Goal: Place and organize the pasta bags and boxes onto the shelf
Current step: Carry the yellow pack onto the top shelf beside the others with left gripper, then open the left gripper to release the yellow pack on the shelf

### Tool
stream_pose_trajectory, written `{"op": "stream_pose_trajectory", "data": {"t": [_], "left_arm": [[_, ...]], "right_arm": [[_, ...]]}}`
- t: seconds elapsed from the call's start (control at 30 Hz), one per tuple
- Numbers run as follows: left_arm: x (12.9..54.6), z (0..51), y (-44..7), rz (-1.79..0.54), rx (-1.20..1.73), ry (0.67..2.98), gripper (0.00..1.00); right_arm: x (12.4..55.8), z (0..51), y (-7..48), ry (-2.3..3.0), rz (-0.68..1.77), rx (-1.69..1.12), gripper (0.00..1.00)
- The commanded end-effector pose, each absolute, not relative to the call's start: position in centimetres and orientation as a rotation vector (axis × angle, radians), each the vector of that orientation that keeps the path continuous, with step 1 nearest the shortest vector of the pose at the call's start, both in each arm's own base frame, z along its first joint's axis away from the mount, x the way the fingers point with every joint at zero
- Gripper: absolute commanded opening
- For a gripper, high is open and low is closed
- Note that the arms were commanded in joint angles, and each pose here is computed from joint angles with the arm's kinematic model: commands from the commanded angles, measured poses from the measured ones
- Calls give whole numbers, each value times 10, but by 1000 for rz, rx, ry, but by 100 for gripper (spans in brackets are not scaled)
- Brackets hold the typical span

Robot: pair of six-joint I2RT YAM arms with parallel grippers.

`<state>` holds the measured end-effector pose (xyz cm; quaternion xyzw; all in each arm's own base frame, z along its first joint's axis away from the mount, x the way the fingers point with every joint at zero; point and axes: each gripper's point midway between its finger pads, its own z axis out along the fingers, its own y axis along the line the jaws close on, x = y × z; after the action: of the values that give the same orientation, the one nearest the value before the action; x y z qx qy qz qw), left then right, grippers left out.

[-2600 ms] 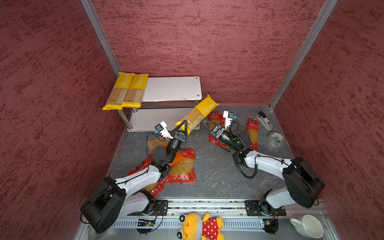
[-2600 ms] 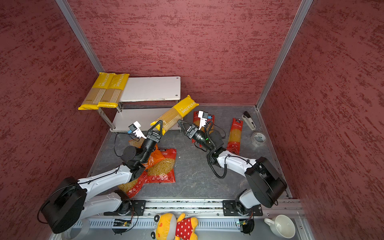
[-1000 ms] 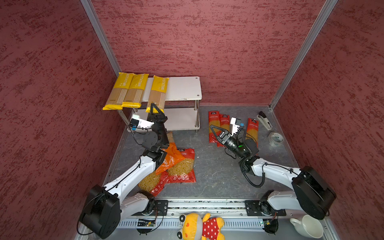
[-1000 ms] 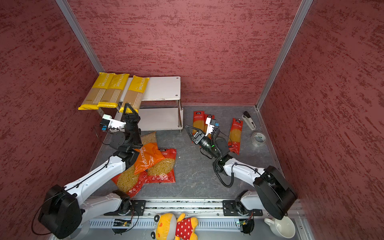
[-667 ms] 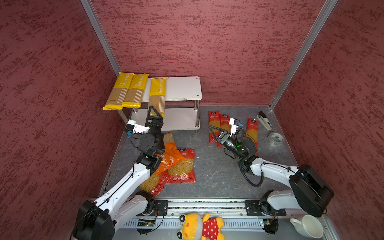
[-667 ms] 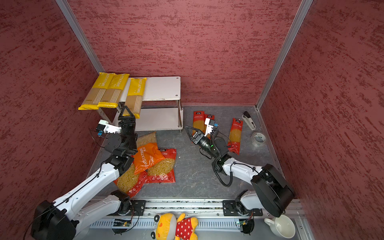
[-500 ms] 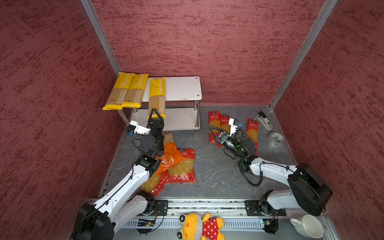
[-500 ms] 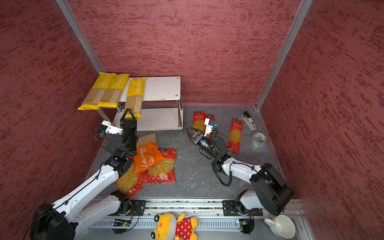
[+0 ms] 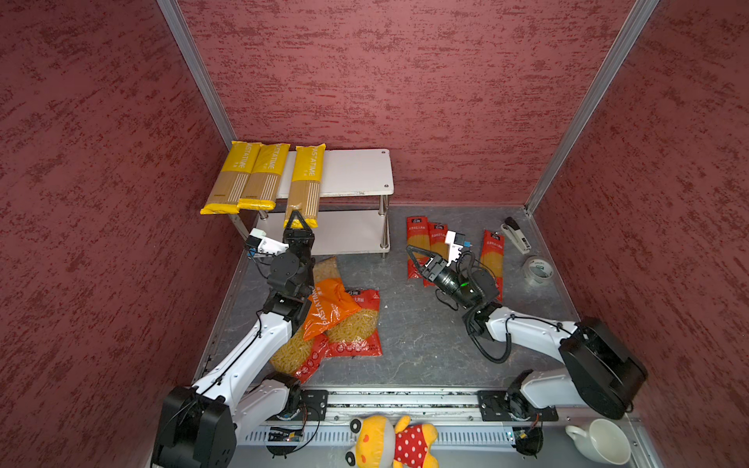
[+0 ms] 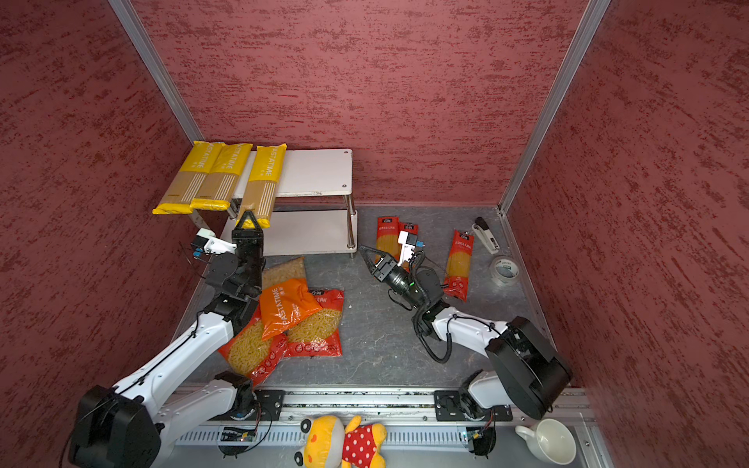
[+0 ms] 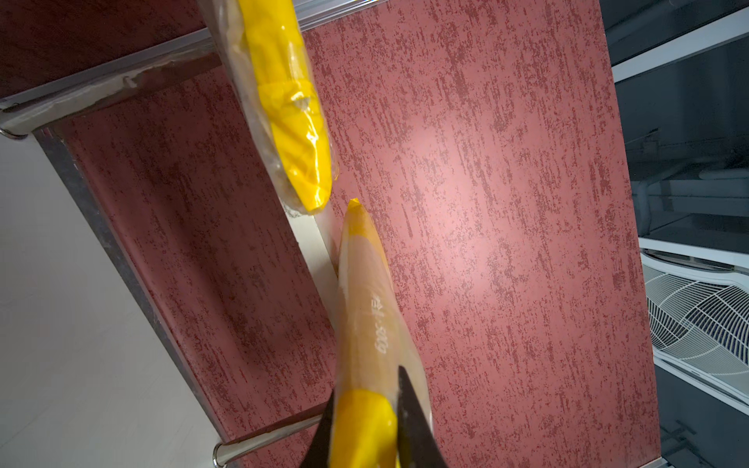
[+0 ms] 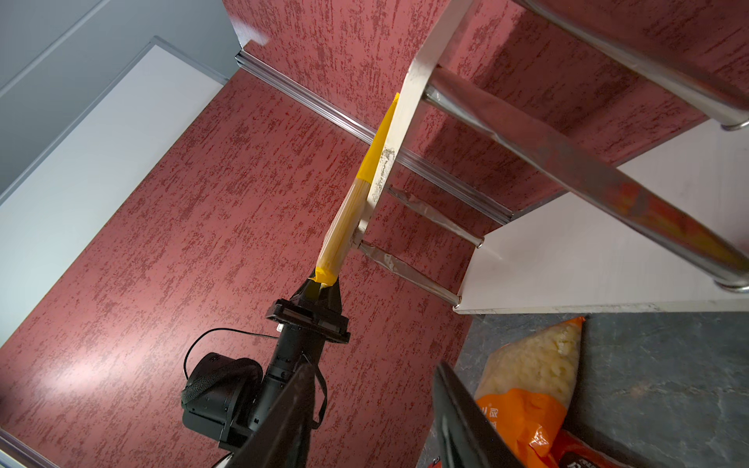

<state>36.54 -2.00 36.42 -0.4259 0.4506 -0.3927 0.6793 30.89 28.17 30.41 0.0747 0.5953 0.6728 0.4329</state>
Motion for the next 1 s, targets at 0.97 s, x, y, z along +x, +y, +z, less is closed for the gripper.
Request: {"op": "stream_pose_trajectory", "data": {"t": [0.97], "left_arm": [[397,376,28,-849,-1037,1019,13]], "right_arm": [[309,311,278,1447,1682,191,50]]}}
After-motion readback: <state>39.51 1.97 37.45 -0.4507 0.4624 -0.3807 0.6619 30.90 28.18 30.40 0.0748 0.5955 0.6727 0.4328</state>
